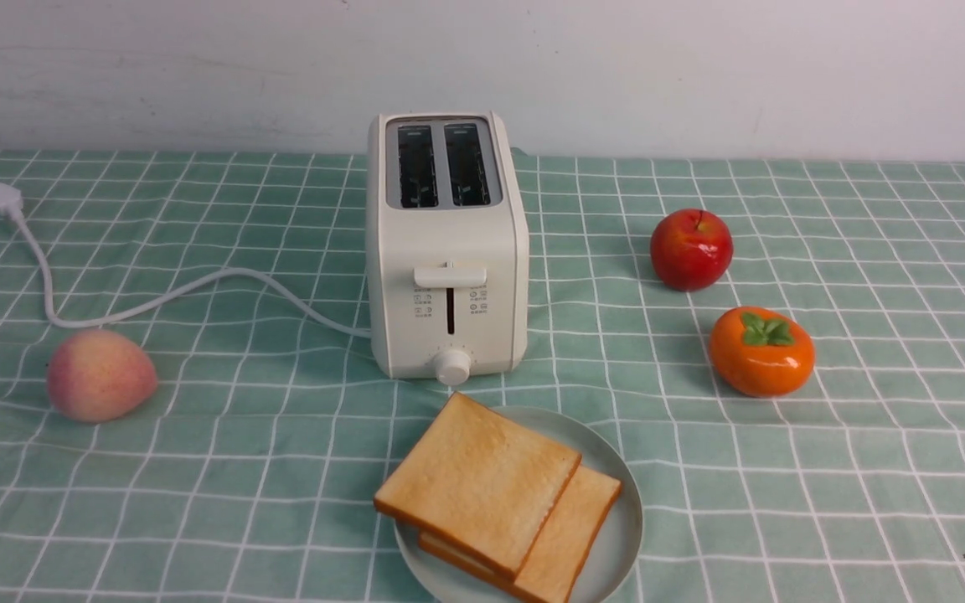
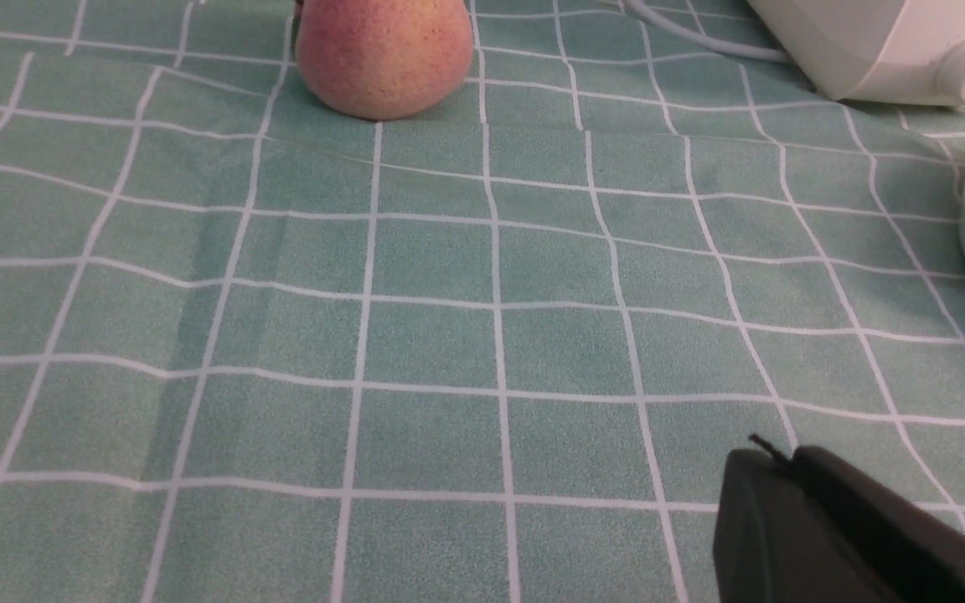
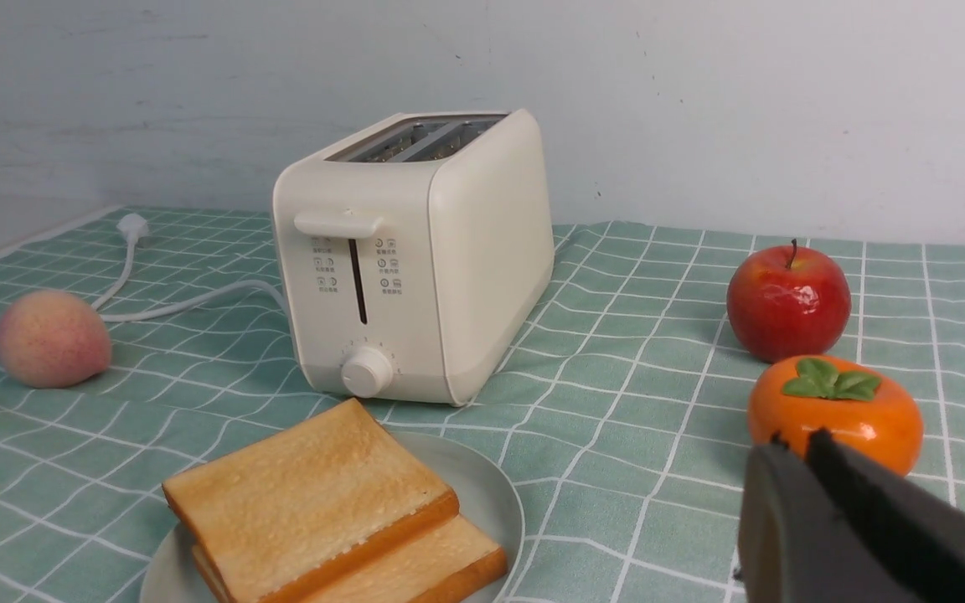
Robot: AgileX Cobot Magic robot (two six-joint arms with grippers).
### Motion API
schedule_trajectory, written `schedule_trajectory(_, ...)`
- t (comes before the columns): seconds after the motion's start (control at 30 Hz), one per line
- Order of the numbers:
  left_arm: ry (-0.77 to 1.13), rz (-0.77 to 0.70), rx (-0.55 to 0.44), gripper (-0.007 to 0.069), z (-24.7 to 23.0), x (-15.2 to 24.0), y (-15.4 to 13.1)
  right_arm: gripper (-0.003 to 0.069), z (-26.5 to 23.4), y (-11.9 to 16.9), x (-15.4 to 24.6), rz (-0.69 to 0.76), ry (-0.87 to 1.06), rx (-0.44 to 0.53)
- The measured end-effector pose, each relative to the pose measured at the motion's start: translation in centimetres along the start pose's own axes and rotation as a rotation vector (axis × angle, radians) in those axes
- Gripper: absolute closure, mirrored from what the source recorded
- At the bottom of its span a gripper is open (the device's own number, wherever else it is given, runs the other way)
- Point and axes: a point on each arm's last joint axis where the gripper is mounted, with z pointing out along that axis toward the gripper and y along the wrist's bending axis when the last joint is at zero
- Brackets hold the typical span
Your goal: Take toasted bread from bread machine on blue coffee table place on plate.
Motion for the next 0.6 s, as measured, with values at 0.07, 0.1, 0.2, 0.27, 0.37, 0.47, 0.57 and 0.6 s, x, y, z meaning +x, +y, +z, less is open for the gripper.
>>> schedule_trajectory(0.07,-0.003,-0.004,-0.011,0.0605,0.0,-0.01,0.06,0.062,0.0,0.0,0.0,0.0,0.0,0.0)
schedule_trajectory(0.1,-0.005,-0.007,-0.019,0.0605,0.0,-0.02,0.1,0.0618,0.0,0.0,0.0,0.0,0.0,0.0)
schedule_trajectory(0.2,-0.007,-0.011,-0.028,0.0599,0.0,-0.03,0.15,0.0613,0.0,0.0,0.0,0.0,0.0,0.0)
schedule_trajectory(0.27,-0.007,-0.01,-0.028,0.0596,0.0,-0.03,0.15,0.0609,0.0,0.0,0.0,0.0,0.0,0.0)
schedule_trajectory(0.37,-0.007,-0.01,-0.028,0.0592,0.0,-0.03,0.15,0.0604,0.0,0.0,0.0,0.0,0.0,0.0)
schedule_trajectory(0.47,-0.007,-0.01,-0.027,0.0588,0.0,-0.04,0.15,0.0598,0.0,-0.01,0.0,0.0,0.0,0.001)
schedule_trajectory(0.57,-0.008,-0.01,-0.027,0.0587,0.0,-0.05,0.15,0.0595,-0.09,-0.29,-0.09,-0.001,-0.012,0.037)
schedule_trajectory(0.6,-0.007,-0.01,-0.027,0.0587,0.0,-0.03,0.15,0.0594,-0.15,-0.52,-0.14,-0.002,-0.018,0.067)
